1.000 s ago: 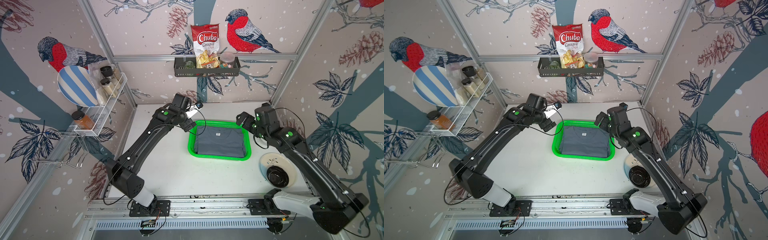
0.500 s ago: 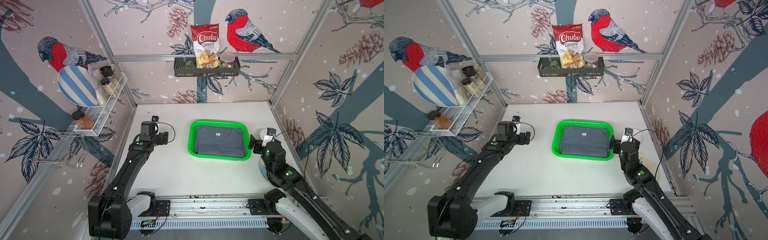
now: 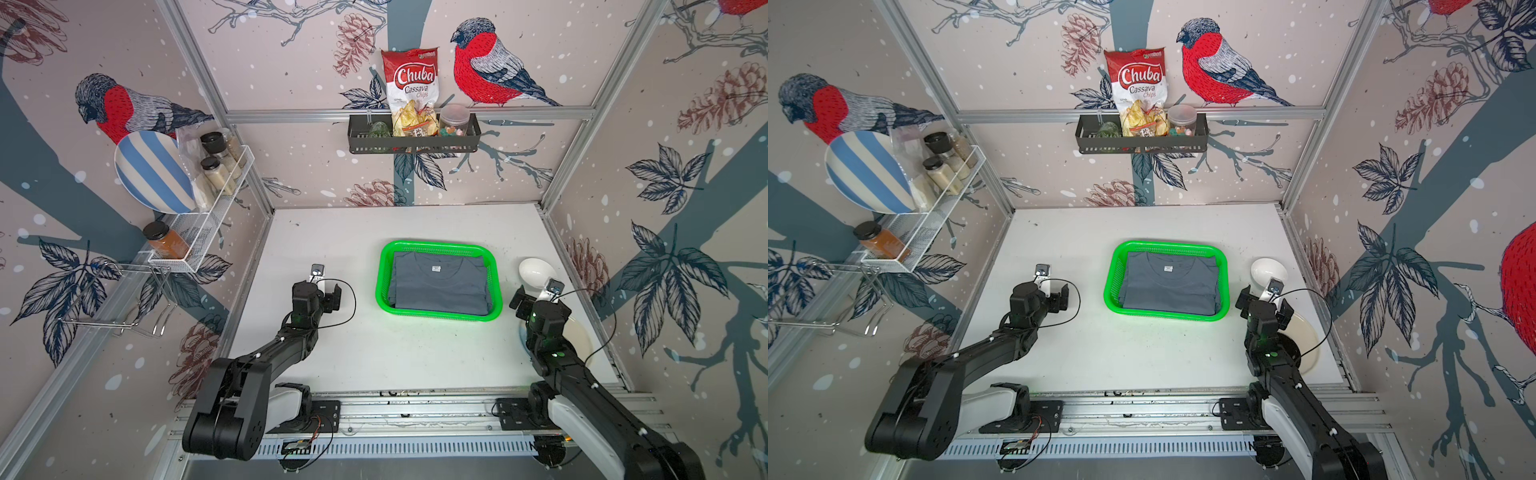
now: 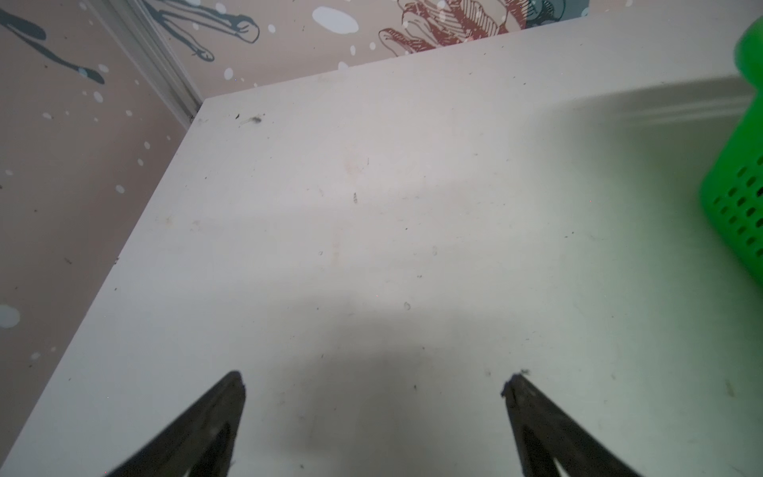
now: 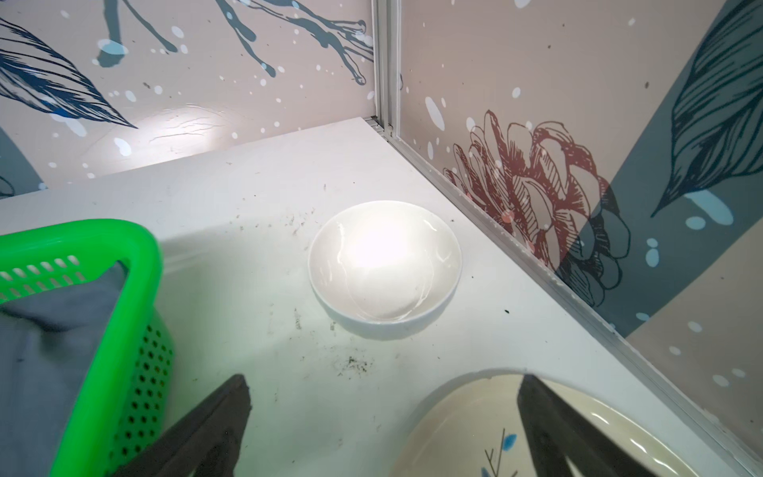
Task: Put the folded t-shirts into the basket
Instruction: Reset both arms
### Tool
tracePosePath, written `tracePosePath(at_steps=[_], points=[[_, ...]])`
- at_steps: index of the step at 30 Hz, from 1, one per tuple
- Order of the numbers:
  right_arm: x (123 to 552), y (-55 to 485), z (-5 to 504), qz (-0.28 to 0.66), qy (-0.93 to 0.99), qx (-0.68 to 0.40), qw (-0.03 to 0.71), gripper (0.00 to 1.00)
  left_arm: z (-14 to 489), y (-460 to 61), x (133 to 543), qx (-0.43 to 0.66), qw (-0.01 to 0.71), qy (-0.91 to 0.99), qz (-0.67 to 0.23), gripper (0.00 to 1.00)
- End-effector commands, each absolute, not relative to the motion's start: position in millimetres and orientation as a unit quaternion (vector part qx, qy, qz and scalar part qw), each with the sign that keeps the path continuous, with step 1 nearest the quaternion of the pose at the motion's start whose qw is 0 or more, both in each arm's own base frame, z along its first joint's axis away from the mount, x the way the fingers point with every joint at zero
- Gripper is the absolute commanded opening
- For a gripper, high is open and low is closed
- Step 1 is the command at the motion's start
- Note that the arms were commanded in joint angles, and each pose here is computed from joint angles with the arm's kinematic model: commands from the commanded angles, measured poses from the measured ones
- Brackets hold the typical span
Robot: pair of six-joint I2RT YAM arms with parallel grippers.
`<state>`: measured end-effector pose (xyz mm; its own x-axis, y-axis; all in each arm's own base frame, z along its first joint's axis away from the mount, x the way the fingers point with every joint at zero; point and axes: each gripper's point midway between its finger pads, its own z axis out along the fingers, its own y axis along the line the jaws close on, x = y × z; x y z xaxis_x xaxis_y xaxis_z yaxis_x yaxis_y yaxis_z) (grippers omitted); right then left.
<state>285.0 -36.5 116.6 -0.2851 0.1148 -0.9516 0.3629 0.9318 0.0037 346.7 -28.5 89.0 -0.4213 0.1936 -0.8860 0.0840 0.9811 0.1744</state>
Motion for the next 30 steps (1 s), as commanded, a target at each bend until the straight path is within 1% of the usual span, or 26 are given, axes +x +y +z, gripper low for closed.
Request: tracePosePath(at_steps=[1,3,5,8,10,11,12,14,16,18,21,24,30], points=[[303,-29,143,-0.071,0.754,0.135,0.639,1.00,119,-34,372,0.087,0.600,0.790,0.087,0.97],[310,-22,145,-0.061,0.753,0.106,0.647,1.00,115,-24,380,0.058,0.598,0.790,0.120,0.98],[318,-17,146,-0.057,0.751,0.080,0.653,1.00,115,-21,380,0.050,0.584,0.801,0.125,0.98],[331,-12,147,-0.048,0.749,0.051,0.659,1.00,114,-10,378,0.023,0.595,0.793,0.130,0.98],[342,-12,146,-0.038,0.749,0.053,0.659,1.00,104,4,377,-0.008,0.594,0.797,0.109,0.98],[347,-11,144,-0.025,0.753,0.056,0.655,1.00,100,8,380,-0.018,0.607,0.788,0.102,0.99],[352,-6,140,-0.013,0.756,0.045,0.653,1.00,99,8,381,-0.020,0.614,0.783,0.102,0.99],[361,0,128,-0.007,0.770,0.028,0.637,1.00,97,7,383,-0.014,0.583,0.807,0.096,0.98],[365,1,113,-0.010,0.777,0.025,0.629,1.00,97,24,389,-0.057,0.588,0.799,0.111,0.98],[374,1,112,-0.014,0.766,0.030,0.642,1.00,95,21,388,-0.048,0.574,0.811,0.102,0.98],[379,-2,104,-0.027,0.796,0.035,0.604,1.00,96,22,390,-0.052,0.582,0.805,0.100,0.98],[383,-2,104,-0.028,0.791,0.036,0.610,1.00,94,30,393,-0.071,0.569,0.812,0.110,0.98],[389,-4,97,-0.030,0.814,0.040,0.579,1.00,94,23,395,-0.052,0.568,0.816,0.098,0.99]])
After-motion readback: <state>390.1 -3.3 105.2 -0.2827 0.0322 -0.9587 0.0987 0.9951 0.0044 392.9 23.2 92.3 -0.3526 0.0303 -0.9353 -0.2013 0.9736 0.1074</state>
